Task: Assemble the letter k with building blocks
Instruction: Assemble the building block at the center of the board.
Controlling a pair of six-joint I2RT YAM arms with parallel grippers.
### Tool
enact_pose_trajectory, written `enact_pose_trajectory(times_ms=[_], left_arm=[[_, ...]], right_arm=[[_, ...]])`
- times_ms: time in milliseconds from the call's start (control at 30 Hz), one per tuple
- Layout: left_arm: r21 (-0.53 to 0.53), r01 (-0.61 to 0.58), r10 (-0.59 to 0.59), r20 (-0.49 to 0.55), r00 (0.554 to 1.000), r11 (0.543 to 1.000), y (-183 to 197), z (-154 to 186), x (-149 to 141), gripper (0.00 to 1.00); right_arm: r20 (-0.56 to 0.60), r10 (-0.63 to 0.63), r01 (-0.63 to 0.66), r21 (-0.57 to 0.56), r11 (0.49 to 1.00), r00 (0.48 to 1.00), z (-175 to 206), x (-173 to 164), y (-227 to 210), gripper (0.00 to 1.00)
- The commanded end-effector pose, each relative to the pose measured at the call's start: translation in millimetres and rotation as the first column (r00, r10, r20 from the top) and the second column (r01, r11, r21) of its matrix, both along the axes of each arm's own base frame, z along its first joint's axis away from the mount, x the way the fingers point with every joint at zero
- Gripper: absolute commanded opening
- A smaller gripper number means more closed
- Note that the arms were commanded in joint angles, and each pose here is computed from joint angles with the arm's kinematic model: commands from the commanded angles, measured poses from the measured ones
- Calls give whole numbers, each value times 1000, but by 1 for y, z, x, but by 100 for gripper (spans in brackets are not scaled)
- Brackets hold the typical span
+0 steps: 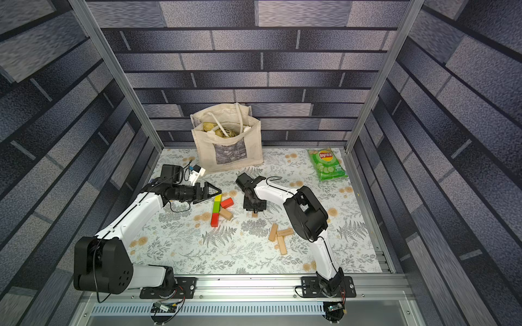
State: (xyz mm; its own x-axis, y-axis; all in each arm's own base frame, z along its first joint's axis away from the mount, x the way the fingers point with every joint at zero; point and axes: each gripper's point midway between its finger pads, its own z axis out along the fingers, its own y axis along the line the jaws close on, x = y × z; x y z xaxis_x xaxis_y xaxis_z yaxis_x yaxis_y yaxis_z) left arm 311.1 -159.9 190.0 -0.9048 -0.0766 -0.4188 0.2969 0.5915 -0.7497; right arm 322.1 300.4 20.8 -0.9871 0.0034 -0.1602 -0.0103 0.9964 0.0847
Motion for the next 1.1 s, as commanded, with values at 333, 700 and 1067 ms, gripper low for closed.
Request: enact_pose_trajectory(times_ms=[333, 700, 1067], left_arm=[[4, 19, -19, -13, 1000, 1000, -3, -4, -4, 100], [7, 28, -28, -14, 1000, 1000, -4, -4, -5, 100], [37, 43, -42, -22, 999, 998, -5, -9, -8, 100]], right_arm=[[-12, -19, 18, -62, 998, 1000, -18, -3, -16, 61], [95, 28, -25, -39, 999, 995, 16, 4, -8, 79], [261, 108, -142, 115, 983, 959, 90, 0, 21, 86]])
